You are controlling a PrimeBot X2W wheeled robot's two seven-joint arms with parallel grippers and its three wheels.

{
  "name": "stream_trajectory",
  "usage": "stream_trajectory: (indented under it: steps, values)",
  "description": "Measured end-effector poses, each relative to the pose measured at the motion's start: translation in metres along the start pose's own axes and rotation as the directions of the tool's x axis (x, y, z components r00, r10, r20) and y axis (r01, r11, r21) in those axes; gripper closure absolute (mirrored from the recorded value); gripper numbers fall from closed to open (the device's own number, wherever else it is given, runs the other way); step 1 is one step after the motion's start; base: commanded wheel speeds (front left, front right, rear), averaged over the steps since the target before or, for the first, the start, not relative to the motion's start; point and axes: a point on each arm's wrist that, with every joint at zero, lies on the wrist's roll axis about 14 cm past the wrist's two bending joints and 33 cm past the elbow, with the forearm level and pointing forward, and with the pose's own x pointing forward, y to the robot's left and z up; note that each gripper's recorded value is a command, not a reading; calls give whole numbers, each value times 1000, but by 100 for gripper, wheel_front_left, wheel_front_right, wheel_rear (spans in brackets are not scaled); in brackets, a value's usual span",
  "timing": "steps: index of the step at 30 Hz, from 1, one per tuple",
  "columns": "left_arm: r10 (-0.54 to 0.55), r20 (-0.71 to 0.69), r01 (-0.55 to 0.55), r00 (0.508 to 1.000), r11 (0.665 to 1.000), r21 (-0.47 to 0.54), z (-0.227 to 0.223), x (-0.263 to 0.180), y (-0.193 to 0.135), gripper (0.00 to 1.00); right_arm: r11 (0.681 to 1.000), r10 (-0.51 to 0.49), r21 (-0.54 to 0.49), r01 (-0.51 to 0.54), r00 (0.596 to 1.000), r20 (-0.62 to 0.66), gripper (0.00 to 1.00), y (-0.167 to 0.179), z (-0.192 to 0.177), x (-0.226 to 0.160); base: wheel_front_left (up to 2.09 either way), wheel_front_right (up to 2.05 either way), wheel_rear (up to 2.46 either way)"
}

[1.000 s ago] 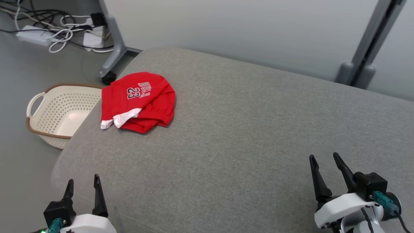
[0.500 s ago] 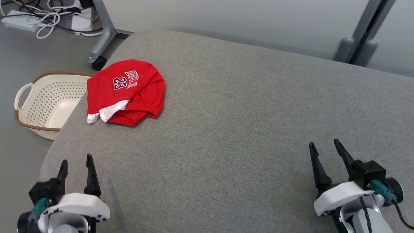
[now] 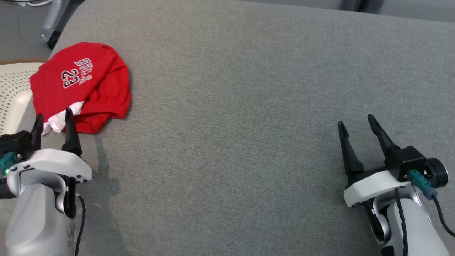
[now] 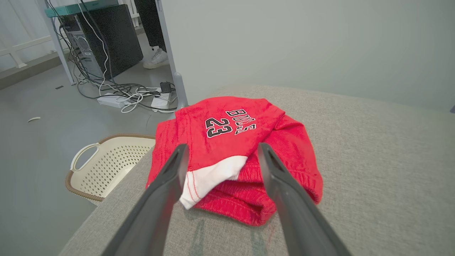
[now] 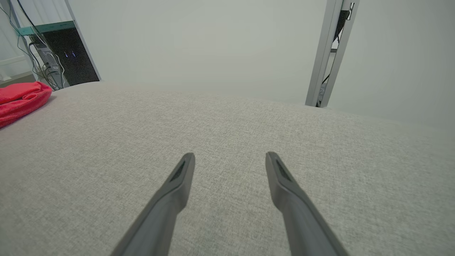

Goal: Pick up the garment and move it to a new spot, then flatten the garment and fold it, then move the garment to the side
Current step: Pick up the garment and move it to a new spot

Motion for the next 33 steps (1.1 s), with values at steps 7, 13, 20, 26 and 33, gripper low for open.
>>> stream_trajectory:
  steps: [7, 13, 20, 26, 33]
  values:
    - [1, -110, 6, 994, 998, 60, -27, 37, -6, 0, 998, -69, -11, 68, 998, -14, 0, -30, -11, 0, 0, 0, 0]
    - [70, -204, -51, 976, 994, 96, -56, 49, -1, 0, 993, -120, -16, 120, 992, -35, 0, -51, -20, -8, 0, 0, 0]
    - [74, -190, -55, 979, 993, 105, -54, 59, -8, 100, 989, -145, -17, 145, 989, -41, 0, -60, -24, -10, 0, 0, 0]
    - [47, -76, -37, 996, 992, 120, -18, 67, -11, 100, 990, -144, -12, 143, 989, -35, 0, -59, -19, -12, 0, 0, 0]
    - [-67, 80, 56, 995, 989, 136, 39, 70, -37, 100, 989, -150, 10, 151, 988, -15, 0, -56, -6, -19, 0, 0, 0]
